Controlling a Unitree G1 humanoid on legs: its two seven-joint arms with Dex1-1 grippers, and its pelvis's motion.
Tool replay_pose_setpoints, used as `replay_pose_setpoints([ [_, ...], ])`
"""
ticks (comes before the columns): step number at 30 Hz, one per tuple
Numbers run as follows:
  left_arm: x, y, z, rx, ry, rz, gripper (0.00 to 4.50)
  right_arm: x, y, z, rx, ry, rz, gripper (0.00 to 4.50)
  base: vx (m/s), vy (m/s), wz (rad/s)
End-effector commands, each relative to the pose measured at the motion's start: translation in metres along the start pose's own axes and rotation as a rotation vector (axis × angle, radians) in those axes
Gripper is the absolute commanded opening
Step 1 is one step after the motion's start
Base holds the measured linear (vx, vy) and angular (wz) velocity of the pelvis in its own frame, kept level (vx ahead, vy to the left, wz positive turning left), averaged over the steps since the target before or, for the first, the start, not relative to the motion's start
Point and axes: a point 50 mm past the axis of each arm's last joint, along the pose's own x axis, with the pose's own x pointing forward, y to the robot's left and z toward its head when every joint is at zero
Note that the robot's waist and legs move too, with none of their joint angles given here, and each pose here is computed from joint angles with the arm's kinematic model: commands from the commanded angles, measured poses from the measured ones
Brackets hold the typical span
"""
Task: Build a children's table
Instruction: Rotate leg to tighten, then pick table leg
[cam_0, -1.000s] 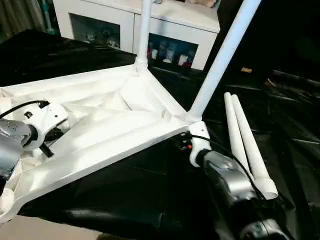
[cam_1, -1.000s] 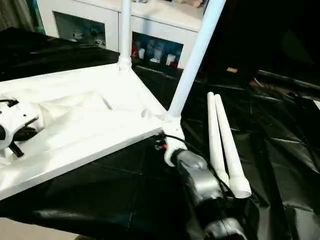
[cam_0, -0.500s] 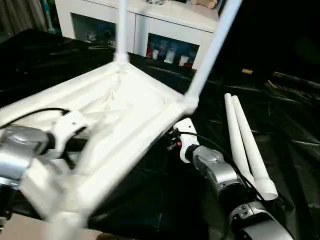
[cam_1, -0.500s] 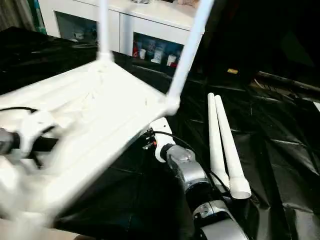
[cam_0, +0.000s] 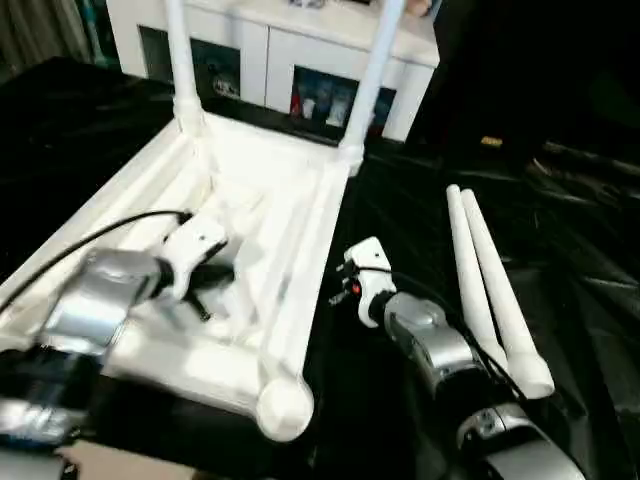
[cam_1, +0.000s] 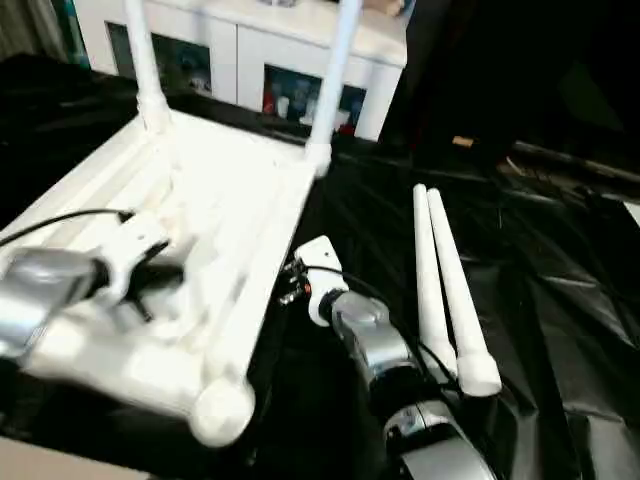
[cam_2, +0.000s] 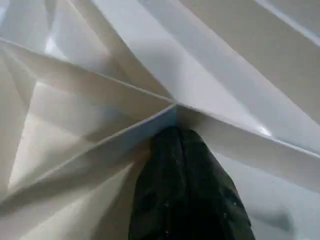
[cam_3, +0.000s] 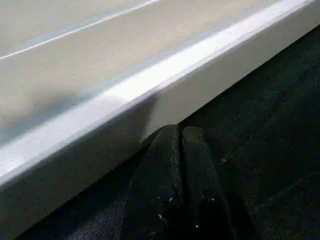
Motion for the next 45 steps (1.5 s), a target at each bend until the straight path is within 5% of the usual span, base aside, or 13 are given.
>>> replay_pose_setpoints([
  [1,0.005,-0.003,0.039,0.068,-0.165,0.007,0.0,-0.001,-0.002,0.012,-0.026,-0.055,0.004,0.06,0.0,0.0,0.0],
  [10,0.016,-0.013,0.063,0.034,-0.3,-0.008,0.0,-0.032,-0.035,0.036,-0.063,-0.147,-0.037,0.21,0.0,0.0,0.0],
  [13,0.001,-0.012,0.074,0.003,-0.389,-0.041,0.32,-0.062,-0.044,0.042,-0.053,-0.148,0.0,0.42,0.0,0.0,0.0],
  [19,-0.033,-0.016,0.068,0.047,-0.391,-0.194,0.77,-0.098,-0.038,0.047,-0.062,-0.147,0.104,0.88,0.0,0.0,0.0],
  [21,-0.06,-0.039,0.048,0.164,-0.276,-0.47,0.86,-0.124,-0.028,0.045,-0.137,-0.103,0.24,1.2,0.0,0.0,0.0],
  [25,-0.068,-0.053,0.022,0.235,-0.059,-0.581,1.19,-0.138,-0.023,0.038,-0.172,-0.02,0.31,1.43,0.0,0.0,0.0],
  [31,-0.054,-0.059,0.005,0.309,0.046,-0.543,1.64,-0.136,-0.025,0.036,-0.223,0.028,0.252,1.87,0.0,0.0,0.0],
  [45,-0.021,-0.06,0.015,0.474,0.011,-0.372,2.78,-0.136,-0.02,0.034,-0.277,0.053,0.225,2.99,0.0,0.0,0.0],
])
